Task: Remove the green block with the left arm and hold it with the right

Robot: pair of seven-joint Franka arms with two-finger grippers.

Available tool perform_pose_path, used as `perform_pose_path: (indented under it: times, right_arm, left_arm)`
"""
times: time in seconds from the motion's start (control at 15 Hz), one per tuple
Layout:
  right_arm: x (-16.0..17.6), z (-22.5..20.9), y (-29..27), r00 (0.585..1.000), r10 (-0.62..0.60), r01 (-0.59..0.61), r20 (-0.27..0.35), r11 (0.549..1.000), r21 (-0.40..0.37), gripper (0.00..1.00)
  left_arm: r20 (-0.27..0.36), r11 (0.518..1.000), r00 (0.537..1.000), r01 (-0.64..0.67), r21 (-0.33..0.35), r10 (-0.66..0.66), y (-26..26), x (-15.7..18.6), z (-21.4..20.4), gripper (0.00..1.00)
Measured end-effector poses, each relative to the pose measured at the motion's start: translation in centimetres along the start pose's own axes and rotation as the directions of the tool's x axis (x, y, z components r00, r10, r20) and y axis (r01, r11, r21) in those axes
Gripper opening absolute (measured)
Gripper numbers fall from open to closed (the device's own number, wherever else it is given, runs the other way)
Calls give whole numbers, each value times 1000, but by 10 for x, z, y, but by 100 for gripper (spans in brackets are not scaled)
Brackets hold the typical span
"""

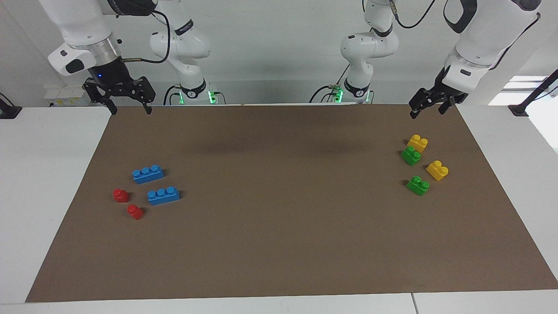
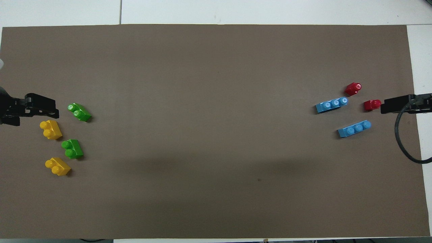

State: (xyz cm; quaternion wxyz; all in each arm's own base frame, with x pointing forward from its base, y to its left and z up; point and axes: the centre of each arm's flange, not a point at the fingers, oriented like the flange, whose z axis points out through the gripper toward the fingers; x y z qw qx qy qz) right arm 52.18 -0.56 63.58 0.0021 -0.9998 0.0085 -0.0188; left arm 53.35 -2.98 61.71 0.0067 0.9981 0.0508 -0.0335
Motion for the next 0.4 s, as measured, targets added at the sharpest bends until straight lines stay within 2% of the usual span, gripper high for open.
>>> perform_pose_path:
  times: [0.4]
  right_arm:
    - [-1,1,4,1000,4,-3,7,1000,-22,100]
  left_arm:
    - [0,1000,1000,0,0,0,0,0,0,100]
